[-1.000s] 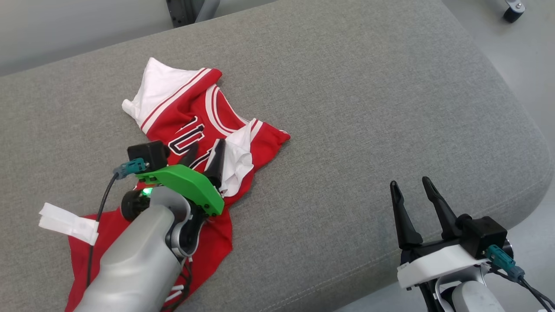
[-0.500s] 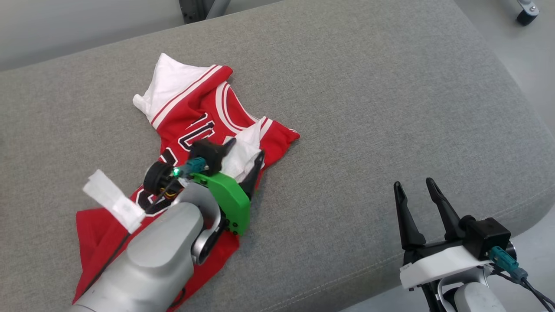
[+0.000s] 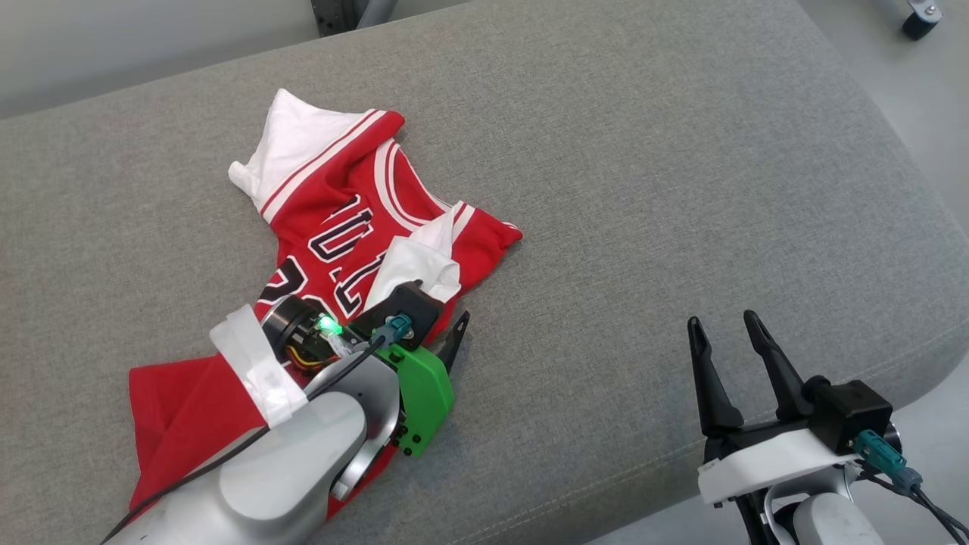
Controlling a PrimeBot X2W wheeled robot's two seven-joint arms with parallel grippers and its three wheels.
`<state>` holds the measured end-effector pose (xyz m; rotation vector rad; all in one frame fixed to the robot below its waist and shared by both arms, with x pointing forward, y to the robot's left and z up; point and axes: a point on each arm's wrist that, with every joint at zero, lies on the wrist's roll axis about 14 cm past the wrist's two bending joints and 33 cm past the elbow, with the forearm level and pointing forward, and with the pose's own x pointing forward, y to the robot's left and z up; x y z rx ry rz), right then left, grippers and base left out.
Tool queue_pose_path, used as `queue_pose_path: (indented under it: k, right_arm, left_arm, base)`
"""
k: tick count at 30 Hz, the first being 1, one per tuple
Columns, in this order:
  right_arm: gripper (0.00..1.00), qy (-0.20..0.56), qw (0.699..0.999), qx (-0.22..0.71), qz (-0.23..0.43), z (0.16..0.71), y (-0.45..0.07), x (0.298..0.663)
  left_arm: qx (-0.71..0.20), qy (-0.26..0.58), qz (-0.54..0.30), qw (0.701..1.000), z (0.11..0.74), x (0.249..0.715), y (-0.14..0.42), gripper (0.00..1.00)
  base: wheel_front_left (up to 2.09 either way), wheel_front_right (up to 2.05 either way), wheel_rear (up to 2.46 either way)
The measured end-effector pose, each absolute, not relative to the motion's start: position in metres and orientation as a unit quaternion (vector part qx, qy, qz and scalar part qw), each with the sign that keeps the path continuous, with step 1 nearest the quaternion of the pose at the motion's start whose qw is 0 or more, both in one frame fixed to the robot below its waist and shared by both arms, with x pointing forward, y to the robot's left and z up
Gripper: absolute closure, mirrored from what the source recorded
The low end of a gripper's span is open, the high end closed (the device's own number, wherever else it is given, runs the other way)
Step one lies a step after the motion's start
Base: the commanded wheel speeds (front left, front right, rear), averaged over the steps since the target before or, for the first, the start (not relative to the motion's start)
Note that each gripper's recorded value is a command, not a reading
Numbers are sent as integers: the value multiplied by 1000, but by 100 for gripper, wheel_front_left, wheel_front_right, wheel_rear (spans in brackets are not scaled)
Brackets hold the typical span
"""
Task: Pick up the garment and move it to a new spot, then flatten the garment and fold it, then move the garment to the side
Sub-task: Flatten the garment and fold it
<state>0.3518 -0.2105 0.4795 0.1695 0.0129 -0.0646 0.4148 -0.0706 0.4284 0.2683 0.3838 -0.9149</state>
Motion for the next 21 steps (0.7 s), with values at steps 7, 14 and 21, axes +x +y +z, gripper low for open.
queue_pose_path:
  k: [7,14,21]
  right_arm:
    - [0,7,996,86,-31,479,-209,353]
    - [0,6,995,87,-39,480,-214,350]
    - [0,7,995,89,-42,479,-216,349]
  left_arm:
    - [145,189,-424,874,426,421,-65,100]
    - [105,180,-442,872,440,417,-84,100]
    - [-22,156,-497,854,489,388,-138,100]
  base:
    - [0,0,0]
    - [0,0,0]
    - [0,0,0]
